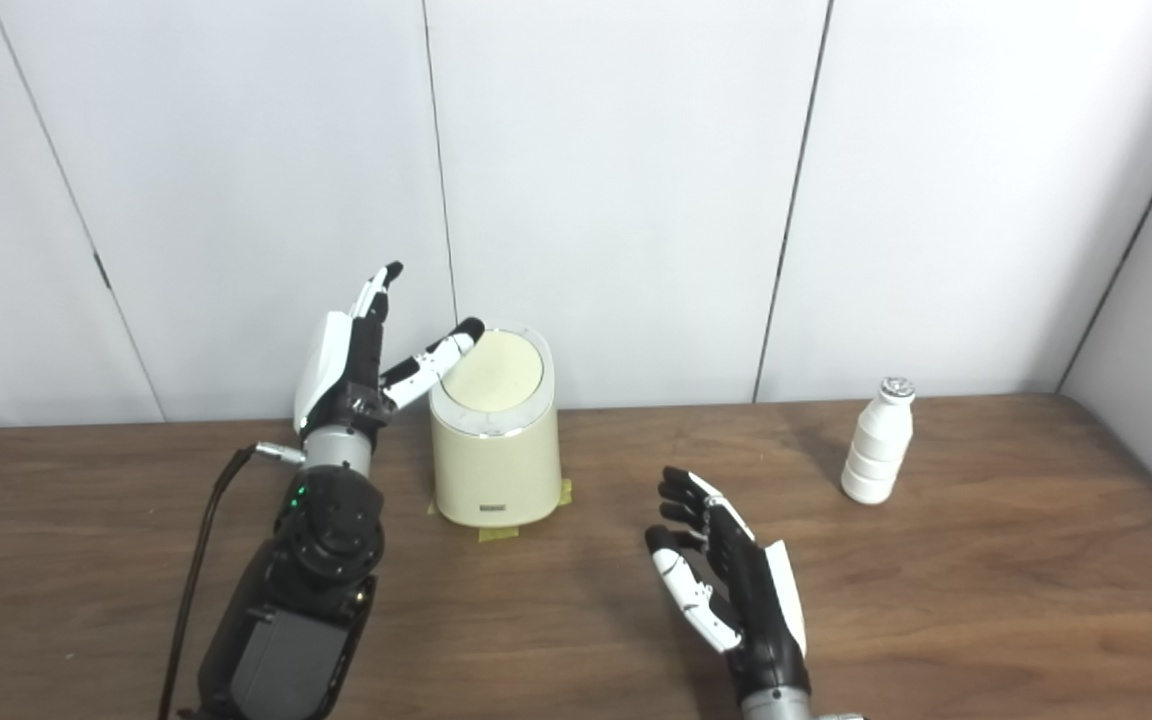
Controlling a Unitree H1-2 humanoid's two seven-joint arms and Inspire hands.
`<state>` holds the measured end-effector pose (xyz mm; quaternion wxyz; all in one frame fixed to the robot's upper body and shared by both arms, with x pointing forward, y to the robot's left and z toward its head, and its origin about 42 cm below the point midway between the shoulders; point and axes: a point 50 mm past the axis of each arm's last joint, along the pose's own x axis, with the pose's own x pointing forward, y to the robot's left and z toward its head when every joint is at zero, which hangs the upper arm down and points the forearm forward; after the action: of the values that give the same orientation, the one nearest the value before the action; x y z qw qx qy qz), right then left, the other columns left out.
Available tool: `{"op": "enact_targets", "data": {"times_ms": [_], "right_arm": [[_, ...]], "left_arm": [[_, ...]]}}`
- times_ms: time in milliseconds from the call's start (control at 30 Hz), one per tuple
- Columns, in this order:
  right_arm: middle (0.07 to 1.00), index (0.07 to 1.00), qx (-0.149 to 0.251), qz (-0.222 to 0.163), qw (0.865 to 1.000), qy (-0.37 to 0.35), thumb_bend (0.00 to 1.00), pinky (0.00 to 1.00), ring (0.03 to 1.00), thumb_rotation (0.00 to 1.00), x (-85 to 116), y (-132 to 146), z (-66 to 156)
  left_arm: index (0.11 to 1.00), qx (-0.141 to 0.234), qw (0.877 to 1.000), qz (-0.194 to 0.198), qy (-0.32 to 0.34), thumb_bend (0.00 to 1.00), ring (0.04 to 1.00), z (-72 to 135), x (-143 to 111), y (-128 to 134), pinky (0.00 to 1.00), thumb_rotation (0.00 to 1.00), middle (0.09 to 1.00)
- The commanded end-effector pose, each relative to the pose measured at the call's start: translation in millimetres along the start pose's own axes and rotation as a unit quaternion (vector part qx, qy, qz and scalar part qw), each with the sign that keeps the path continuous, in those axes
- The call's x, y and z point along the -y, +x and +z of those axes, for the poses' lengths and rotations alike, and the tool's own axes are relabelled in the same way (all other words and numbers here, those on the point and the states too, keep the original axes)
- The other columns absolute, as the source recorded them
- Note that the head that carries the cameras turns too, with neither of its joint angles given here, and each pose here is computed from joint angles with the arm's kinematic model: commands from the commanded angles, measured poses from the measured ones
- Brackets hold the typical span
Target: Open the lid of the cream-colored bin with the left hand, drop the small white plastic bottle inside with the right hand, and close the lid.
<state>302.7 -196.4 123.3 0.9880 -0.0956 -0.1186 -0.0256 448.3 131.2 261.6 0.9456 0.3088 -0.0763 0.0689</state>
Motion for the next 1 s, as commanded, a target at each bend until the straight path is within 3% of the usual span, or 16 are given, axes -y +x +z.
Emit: {"op": "enact_targets", "data": {"times_ms": [0, 167, 400, 700, 867, 967], "right_arm": [[0.807, 0.804, 0.005, 0.002, 1.000, -0.003, 0.19, 0.70, 0.786, 0.62, -5, -4, -5], [0.807, 0.806, 0.005, 0.003, 1.000, -0.002, 0.19, 0.70, 0.786, 0.62, -4, -4, -5], [0.802, 0.803, 0.008, 0.002, 1.000, -0.009, 0.19, 0.68, 0.781, 0.63, -5, -4, -5], [0.807, 0.807, 0.004, 0.003, 1.000, -0.007, 0.19, 0.69, 0.783, 0.65, -6, -4, -4], [0.807, 0.807, 0.002, 0.002, 1.000, 0.000, 0.21, 0.69, 0.786, 0.65, -8, -5, -4], [0.805, 0.805, 0.004, 0.002, 1.000, -0.005, 0.21, 0.68, 0.783, 0.64, -9, -5, -3]], "left_arm": [[1.000, 0.041, 0.998, 0.036, 0.010, 0.78, 1.000, 30, -12, 13, 1.00, 0.50, 1.000], [1.000, 0.027, 0.999, 0.032, 0.023, 0.83, 1.000, 28, -6, 15, 1.00, 0.40, 1.000], [0.999, 0.010, 0.999, 0.023, 0.047, 0.79, 1.000, 20, 4, 19, 1.00, 0.26, 1.000], [0.995, -0.014, 0.997, 0.008, 0.081, 0.84, 1.000, 7, 16, 24, 1.00, 0.22, 1.000], [0.989, -0.026, 0.995, 0.004, 0.101, 0.85, 1.000, -3, 19, 25, 1.00, 0.15, 1.000], [0.987, -0.029, 0.992, 0.009, 0.119, 0.88, 1.000, -8, 20, 25, 1.00, 0.06, 1.000]]}}
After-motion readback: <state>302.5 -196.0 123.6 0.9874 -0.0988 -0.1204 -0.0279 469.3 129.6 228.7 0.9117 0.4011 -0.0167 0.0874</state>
